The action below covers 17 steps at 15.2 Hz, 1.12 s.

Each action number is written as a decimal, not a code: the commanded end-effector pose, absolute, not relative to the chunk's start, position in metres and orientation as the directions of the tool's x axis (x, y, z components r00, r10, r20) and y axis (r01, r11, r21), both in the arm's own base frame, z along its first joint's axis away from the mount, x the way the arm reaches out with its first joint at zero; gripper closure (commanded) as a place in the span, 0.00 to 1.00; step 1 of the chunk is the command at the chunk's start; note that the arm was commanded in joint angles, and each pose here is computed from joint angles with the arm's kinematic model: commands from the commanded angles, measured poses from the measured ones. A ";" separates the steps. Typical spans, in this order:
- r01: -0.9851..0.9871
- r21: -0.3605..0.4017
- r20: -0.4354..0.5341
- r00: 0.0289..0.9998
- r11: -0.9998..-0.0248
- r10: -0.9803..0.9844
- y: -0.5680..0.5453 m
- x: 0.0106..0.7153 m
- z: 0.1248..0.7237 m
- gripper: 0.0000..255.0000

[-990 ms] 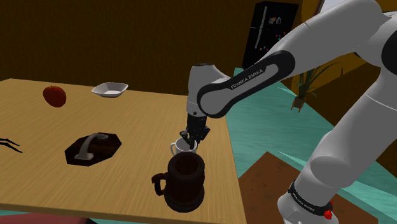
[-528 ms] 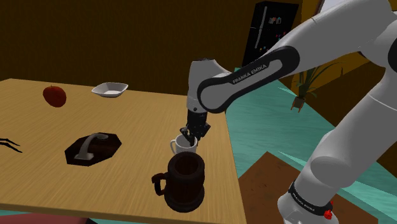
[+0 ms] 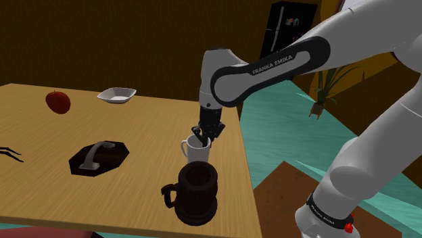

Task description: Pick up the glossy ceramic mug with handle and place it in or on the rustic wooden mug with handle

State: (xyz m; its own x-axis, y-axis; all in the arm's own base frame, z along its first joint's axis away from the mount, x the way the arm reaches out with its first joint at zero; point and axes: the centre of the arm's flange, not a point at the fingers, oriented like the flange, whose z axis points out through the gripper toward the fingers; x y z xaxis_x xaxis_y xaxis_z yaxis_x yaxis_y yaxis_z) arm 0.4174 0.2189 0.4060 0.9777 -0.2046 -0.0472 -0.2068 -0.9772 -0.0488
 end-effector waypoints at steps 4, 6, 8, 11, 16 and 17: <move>-0.207 -0.049 -0.047 0.978 -0.977 -0.205 0.219 0.417 0.434 1.00; -0.207 -0.049 -0.047 0.978 -0.977 -0.205 0.219 0.417 0.444 1.00; -0.207 -0.049 -0.047 0.978 -0.977 -0.205 0.219 0.417 0.455 1.00; -0.207 -0.049 -0.047 0.978 -0.977 -0.205 0.219 0.417 0.471 1.00; -0.207 -0.049 -0.047 0.978 -0.977 -0.205 0.219 0.417 0.497 1.00; -0.207 -0.049 -0.047 0.978 -0.977 -0.205 0.219 0.417 0.502 1.00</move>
State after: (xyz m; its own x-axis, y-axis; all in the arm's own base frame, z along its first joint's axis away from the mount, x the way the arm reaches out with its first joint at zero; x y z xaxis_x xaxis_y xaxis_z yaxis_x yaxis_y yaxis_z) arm 0.4179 0.2182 0.4961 0.9777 -0.2045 -0.0472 -0.2067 -0.9772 -0.0489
